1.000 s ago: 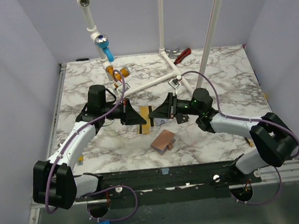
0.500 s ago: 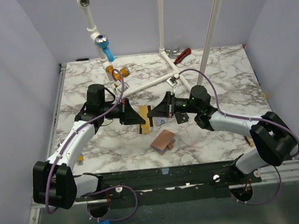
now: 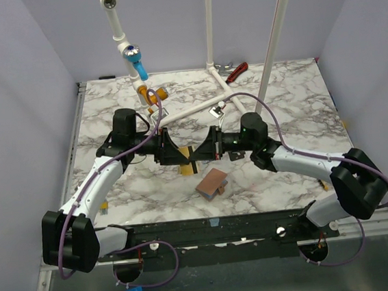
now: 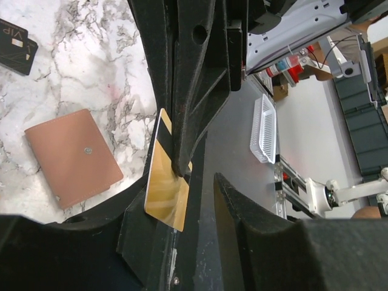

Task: Put the credit cards into the card holder
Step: Open the card holder at the center of the board.

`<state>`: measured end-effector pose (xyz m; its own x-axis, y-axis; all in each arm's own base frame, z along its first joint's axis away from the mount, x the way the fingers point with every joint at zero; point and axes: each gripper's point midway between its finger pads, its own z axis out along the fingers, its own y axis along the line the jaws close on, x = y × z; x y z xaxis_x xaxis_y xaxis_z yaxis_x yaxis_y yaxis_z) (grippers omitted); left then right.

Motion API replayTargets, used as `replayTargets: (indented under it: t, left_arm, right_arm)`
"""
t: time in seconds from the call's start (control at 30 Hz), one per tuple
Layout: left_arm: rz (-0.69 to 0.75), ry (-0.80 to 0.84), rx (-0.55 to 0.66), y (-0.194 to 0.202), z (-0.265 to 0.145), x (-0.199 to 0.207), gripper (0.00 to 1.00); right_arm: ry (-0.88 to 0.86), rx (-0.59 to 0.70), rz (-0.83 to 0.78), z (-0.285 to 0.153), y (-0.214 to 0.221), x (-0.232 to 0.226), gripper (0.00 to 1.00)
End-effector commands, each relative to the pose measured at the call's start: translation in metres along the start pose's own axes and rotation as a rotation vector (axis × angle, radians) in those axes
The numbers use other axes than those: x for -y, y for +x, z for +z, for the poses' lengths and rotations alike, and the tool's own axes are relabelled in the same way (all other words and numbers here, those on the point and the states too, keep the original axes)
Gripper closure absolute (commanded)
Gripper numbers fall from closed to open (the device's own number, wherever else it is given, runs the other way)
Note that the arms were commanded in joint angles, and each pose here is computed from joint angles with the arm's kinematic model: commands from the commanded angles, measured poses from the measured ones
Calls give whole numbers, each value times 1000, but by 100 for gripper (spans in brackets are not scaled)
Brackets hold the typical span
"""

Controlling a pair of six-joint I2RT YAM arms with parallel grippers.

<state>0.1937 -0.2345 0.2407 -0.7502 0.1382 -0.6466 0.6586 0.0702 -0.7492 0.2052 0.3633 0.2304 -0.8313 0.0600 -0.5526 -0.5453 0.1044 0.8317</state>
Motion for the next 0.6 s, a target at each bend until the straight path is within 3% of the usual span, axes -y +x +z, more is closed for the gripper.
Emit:
replayTargets:
  t: [0.0, 0.57]
  left_arm:
    - [79, 88, -12, -6, -3, 25, 59]
    - [110, 139, 1, -19, -13, 37, 67]
  right_arm:
    - [2, -3, -29, -2, -1, -6, 99]
    - [0, -29, -20, 8, 0, 0, 99]
